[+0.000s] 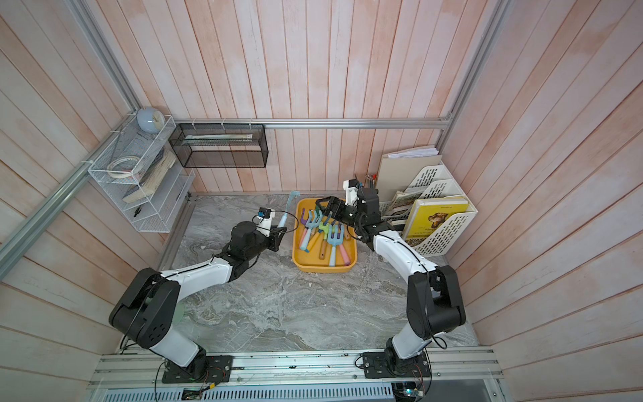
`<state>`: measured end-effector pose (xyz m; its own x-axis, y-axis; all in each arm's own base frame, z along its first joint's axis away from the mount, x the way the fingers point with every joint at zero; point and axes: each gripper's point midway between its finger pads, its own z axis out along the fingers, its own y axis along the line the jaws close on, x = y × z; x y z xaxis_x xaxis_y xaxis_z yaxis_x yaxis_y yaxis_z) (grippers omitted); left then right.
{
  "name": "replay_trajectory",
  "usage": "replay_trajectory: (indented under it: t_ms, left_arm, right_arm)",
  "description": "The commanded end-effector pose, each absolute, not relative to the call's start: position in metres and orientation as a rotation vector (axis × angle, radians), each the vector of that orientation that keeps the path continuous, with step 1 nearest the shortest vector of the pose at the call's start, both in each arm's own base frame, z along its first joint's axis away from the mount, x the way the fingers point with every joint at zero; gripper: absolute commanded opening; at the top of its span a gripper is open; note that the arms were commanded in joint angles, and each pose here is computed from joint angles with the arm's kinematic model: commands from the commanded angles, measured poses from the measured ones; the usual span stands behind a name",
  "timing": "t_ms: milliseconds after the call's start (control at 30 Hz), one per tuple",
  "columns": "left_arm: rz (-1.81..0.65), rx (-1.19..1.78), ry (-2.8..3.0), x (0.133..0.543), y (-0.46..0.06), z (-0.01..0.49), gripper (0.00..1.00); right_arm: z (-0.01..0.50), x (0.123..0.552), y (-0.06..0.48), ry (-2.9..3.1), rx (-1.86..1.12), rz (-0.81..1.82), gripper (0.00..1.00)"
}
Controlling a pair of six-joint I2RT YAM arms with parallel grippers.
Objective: Take the hand rake out of the storage box
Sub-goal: Pick up the rake from the storage box, then place the rake at the corner of the board.
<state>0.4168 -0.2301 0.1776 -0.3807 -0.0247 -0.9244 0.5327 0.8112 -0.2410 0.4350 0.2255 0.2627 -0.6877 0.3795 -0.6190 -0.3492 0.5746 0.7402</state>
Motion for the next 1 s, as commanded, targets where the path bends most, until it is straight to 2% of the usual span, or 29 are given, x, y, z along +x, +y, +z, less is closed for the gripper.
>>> replay_trajectory:
  t_ms: [0, 200, 400, 767, 967]
  left_arm:
    - [-0.886, 0.371, 1.872, 0.402, -0.221, 0.19, 0.0]
    - [-1.084, 0.265, 1.937, 0.412, -0.189, 0.173, 0.0]
    - [-1.23, 0.061, 2.088, 0.435, -0.169, 0.13, 0.0]
    - [-1.103, -0.137, 2.338, 0.45, -0.145, 0.06, 0.0]
    - [-1.089, -0.198, 2.362, 0.451, -0.138, 0.046, 0.07]
  right_arm:
    - [0.269, 0.433, 0.211, 1.978, 0.019, 1.164, 0.98]
    - [0.251, 0.43, 0.181, 1.998, 0.094, 1.099, 0.98]
    - [0.236, 0.431, 0.169, 2.026, 0.123, 1.055, 0.98]
    - [0.215, 0.436, 0.168, 2.069, 0.119, 1.023, 0.98]
    - [0.205, 0.439, 0.165, 2.089, 0.13, 0.995, 0.98]
